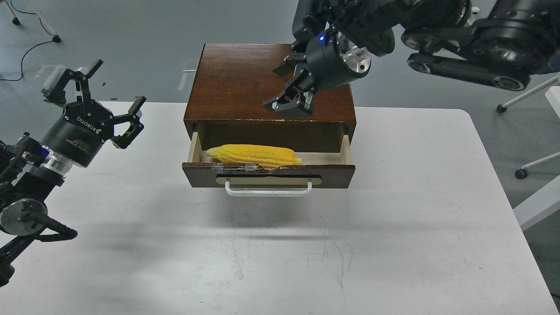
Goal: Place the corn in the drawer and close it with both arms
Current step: 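Raise the right gripper away from the drawer and reposition the left gripper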
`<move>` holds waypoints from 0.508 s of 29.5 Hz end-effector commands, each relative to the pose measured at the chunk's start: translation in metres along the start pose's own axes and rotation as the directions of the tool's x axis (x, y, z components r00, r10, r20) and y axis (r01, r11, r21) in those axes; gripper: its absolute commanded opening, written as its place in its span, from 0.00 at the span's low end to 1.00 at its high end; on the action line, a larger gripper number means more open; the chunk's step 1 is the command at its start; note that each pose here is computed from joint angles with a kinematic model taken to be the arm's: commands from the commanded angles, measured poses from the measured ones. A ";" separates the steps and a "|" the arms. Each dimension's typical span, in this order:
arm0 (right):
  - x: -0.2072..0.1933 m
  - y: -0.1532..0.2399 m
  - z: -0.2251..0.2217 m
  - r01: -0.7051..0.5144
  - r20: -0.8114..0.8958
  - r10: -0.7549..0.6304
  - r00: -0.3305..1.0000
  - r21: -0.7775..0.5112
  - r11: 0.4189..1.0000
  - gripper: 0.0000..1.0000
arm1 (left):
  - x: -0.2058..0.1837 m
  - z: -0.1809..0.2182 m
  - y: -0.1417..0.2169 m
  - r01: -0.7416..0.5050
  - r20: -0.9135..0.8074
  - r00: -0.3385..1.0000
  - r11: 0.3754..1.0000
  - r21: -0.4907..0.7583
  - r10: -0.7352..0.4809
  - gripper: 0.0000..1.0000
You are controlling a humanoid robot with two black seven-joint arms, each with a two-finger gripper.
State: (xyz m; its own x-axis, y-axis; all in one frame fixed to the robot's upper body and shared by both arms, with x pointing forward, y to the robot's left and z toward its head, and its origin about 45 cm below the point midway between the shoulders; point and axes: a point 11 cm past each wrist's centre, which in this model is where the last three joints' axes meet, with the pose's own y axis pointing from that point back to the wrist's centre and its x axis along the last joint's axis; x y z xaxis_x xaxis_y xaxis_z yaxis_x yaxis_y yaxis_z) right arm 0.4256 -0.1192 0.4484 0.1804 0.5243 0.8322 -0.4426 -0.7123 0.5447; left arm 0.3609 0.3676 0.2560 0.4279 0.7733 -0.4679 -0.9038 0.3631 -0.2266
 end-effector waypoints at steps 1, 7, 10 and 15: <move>-0.023 0.045 0.043 -0.199 0.373 0.218 0.902 -0.088 0.976 0.98 | 0.004 0.003 0.001 -0.011 0.007 1.000 1.000 -0.007 0.011 0.99; -0.103 0.097 0.087 -0.364 0.708 0.451 0.544 -0.285 0.887 1.00 | 0.029 0.026 0.008 -0.084 0.050 0.995 0.995 -0.050 0.087 0.99; -0.167 0.105 0.093 -0.357 0.793 0.498 0.351 -0.379 0.854 1.00 | 0.045 0.051 0.015 -0.126 0.099 0.986 0.988 -0.086 0.134 0.99; -0.251 0.106 0.090 -0.292 0.842 0.535 0.073 -0.495 0.819 1.00 | 0.057 0.079 0.008 -0.148 0.134 0.976 0.977 -0.154 0.170 0.99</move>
State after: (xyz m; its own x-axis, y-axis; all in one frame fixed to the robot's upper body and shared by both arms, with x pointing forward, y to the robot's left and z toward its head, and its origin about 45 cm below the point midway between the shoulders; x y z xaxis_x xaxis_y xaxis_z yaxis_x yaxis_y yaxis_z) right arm 0.4243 -0.3417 0.3467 0.5456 -0.6159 0.5683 -0.8022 -0.5801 0.1414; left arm 0.3682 0.4483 0.2791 0.2690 0.8766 -0.3991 -0.9521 0.1793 -0.2479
